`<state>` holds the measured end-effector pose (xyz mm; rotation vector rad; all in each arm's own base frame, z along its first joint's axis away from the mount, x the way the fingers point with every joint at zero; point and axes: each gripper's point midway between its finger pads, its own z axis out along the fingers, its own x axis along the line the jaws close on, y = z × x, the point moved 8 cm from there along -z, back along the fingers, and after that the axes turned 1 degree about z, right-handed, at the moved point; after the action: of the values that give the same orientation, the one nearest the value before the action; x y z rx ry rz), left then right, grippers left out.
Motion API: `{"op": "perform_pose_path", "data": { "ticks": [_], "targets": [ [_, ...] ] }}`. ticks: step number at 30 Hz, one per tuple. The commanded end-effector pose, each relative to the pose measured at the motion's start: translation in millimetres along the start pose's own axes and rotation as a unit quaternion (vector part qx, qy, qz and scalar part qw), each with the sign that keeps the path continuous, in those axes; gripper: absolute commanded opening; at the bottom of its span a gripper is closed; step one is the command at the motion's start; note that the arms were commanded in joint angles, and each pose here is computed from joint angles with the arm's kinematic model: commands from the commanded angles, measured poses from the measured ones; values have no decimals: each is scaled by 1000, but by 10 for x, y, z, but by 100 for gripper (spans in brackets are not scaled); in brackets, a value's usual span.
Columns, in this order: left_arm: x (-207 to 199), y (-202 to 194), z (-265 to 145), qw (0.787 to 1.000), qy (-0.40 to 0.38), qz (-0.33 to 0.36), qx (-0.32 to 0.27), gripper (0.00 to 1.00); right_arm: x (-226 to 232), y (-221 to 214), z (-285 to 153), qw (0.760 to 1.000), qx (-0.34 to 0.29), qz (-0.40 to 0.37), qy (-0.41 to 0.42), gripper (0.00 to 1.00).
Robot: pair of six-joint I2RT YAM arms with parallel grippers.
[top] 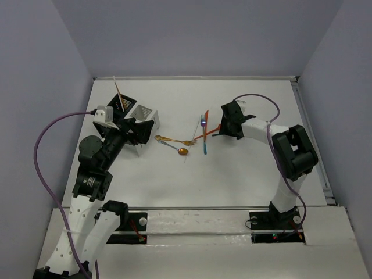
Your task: Sort the eating utensils into containers
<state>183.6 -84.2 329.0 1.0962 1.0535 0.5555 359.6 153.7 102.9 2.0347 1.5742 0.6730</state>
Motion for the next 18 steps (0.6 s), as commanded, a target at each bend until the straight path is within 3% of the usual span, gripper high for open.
{"op": "perform_pose_path", "data": {
  "ticks": [1,18],
  "targets": [
    [-157,158,-58,998,-50,17,-29,98,-9,167,26,999,-25,31,-26,59],
    [-206,122,-46,997,-71,14,-19,98,-30,42,266,998,3,30,-48,60]
  ]
}}
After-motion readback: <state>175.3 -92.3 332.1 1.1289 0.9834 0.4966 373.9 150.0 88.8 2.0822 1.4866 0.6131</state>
